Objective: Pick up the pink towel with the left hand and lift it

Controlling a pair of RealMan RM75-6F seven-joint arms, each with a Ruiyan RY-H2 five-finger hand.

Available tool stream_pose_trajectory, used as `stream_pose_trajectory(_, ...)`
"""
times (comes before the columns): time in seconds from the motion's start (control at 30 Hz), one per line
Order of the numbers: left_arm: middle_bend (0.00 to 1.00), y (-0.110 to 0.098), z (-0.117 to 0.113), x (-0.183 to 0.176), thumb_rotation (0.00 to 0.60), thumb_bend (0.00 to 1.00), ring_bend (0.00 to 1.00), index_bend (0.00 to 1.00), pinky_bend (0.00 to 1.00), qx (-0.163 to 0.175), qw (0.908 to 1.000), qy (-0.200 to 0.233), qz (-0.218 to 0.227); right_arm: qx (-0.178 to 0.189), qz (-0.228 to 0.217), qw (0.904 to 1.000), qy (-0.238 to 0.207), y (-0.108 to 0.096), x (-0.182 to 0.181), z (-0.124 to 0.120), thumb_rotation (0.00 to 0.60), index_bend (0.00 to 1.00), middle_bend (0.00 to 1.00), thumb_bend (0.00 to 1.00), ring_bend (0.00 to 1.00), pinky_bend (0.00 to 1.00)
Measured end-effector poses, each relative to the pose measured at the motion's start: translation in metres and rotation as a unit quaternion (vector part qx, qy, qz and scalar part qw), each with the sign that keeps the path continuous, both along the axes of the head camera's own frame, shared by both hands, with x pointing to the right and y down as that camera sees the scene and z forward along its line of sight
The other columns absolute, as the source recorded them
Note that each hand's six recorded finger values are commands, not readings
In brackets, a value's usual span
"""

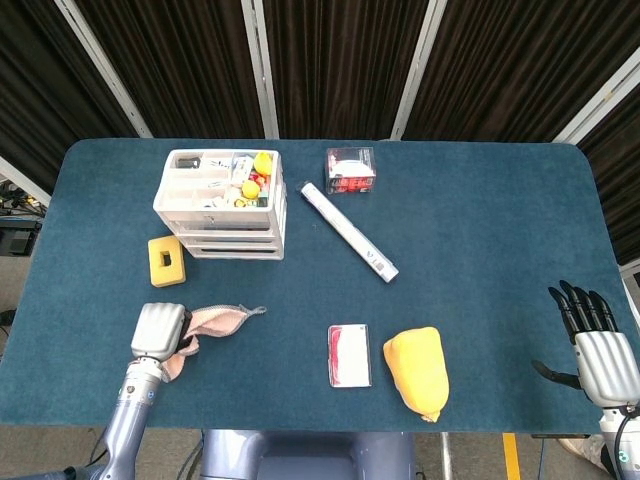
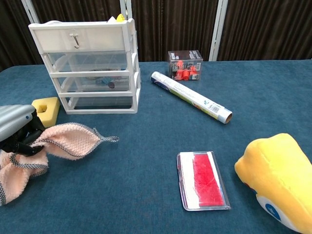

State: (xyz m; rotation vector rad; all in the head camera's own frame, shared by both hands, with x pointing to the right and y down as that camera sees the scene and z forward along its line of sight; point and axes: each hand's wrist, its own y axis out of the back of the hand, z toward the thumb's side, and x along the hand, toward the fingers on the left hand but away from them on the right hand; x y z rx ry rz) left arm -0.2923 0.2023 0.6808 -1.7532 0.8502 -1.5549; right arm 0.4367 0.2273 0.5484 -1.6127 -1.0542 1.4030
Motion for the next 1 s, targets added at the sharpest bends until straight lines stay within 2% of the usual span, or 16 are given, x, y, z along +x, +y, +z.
stream_pose_trajectory(0.17,0.85,-0.009,-0.008,-0.005,0.6,0.73,0.75,0.94,0.69,0.022,0.9988,0.024,-0.036,0.0,0.0,1.0,0.0,0.0,0.0,0.0,0.6,0.02,0.0,0.01,0.0,0.0)
stream_pose_trajectory(0.3,0.86,-0.017,-0.019,-0.009,0.6,0.75,0.76,0.95,0.7,0.053,0.9955,0.045,-0.064,0.0,-0.001,1.0,0.0,0.0,0.0,0.0,0.6,0.02,0.0,0.01,0.0,0.0)
stream_pose_trajectory(0.5,0.86,-0.034,-0.05,-0.011,0.6,0.75,0.77,0.96,0.7,0.126,0.987,0.058,-0.082,-0.001,0.0,1.0,-0.001,0.0,0.0,0.0,0.6,0.02,0.0,0.01,0.0,0.0)
stream_pose_trajectory(0.63,0.86,-0.041,-0.076,-0.017,0.6,0.75,0.77,0.96,0.7,0.167,0.9767,0.074,-0.112,-0.001,-0.001,1.0,-0.001,0.0,-0.001,0.0,0.6,0.02,0.0,0.01,0.0,0.0)
stream_pose_trajectory(0.8,0.86,-0.045,-0.095,-0.032,0.6,0.75,0.77,0.96,0.7,0.186,0.9652,0.091,-0.16,0.0,-0.002,1.0,-0.001,0.001,-0.001,0.0,0.6,0.02,0.0,0.01,0.0,0.0)
stream_pose_trajectory(1.0,0.86,-0.046,-0.096,-0.047,0.6,0.75,0.77,0.96,0.7,0.189,0.9598,0.088,-0.188,0.0,-0.001,1.0,0.0,0.001,-0.001,0.0,0.6,0.02,0.0,0.01,0.0,0.0)
